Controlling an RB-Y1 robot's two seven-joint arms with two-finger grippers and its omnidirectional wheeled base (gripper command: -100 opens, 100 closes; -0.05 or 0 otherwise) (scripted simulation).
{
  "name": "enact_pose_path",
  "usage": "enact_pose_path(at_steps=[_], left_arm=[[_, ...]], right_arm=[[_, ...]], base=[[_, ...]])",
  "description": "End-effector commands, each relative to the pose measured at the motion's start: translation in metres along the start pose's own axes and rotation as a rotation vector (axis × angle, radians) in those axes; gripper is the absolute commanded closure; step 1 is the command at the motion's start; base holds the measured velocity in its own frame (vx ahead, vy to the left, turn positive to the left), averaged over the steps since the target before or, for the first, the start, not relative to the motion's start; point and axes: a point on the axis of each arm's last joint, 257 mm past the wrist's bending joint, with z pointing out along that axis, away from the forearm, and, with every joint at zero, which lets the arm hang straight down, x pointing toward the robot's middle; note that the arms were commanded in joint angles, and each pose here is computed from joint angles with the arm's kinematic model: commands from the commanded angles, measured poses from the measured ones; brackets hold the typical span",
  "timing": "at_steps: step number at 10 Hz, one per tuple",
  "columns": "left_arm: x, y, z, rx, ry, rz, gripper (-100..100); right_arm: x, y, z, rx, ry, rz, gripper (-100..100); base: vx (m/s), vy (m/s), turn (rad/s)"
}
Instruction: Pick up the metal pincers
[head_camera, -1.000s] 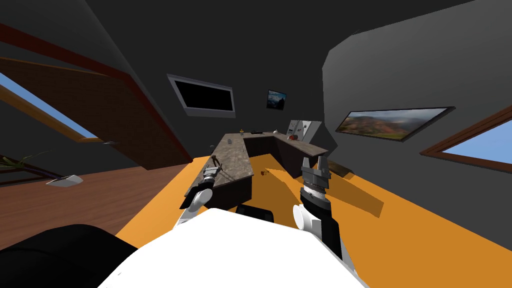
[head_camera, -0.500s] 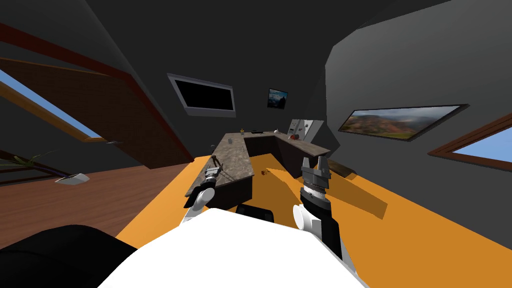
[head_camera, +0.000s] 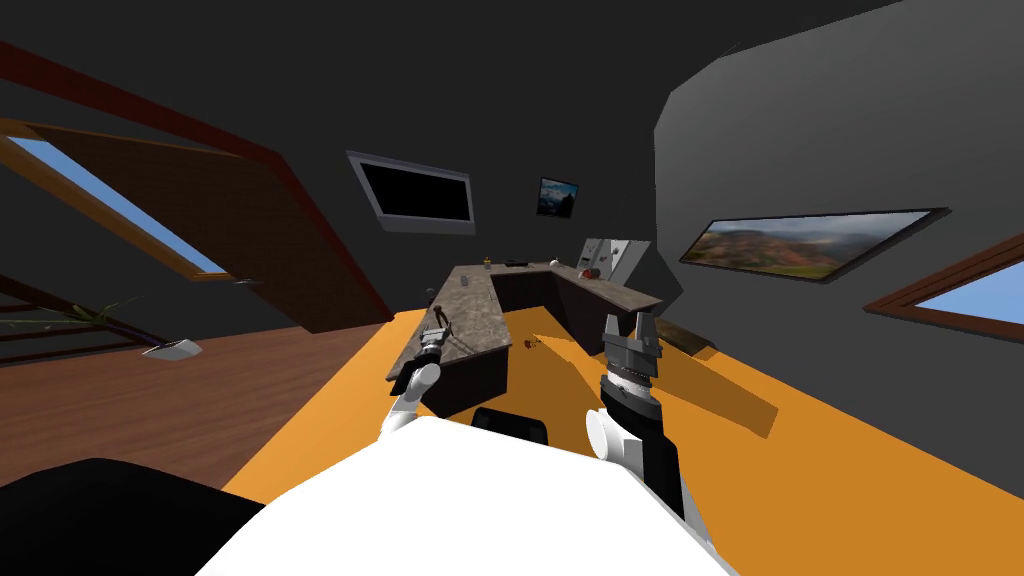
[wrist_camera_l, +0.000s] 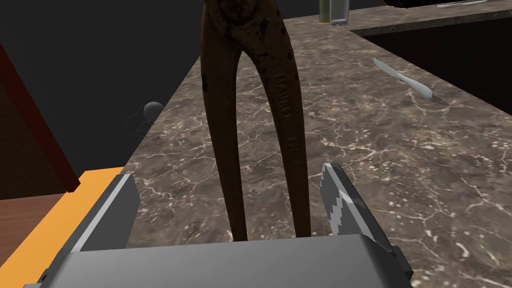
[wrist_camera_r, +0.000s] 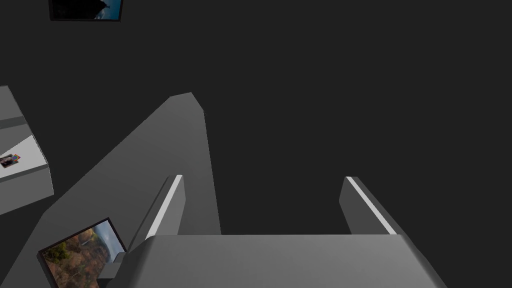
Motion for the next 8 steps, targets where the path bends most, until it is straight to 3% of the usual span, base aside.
enact_pose_path(at_steps=[1, 2, 4, 5, 6, 8], left_arm=[[-0.014, 0.008, 0.003, -0.005, -0.029, -0.006, -100], [-0.009, 0.012, 0.014, 0.008, -0.008, 0.004, -100], [-0.011, 0.028, 0.026, -0.008, -0.012, -0.014, -100], [-0.020, 0.029, 0.025, -0.009, -0.031, -0.011, -100], [-0.015, 0.031, 0.035, 0.004, -0.012, 0.000, -100], [-0.022, 0.051, 0.047, -0.016, -0.031, -0.015, -100]], right_arm=[[0.000, 0.000, 0.000, 0.000, 0.000, 0.000, 0], [0.000, 0.000, 0.000, 0.000, 0.000, 0.000, 0], [0.000, 0.000, 0.000, 0.000, 0.000, 0.000, 0], [0.000, 0.000, 0.000, 0.000, 0.000, 0.000, 0], [0.000, 0.000, 0.000, 0.000, 0.000, 0.000, 0], [0.000, 0.000, 0.000, 0.000, 0.000, 0.000, 0]], base=[[-0.007, 0.004, -0.007], [-0.062, 0.036, 0.077], [-0.065, 0.022, 0.015], [-0.013, -0.005, -0.002], [-0.077, 0.016, 0.091], [-0.064, 0.021, 0.010]])
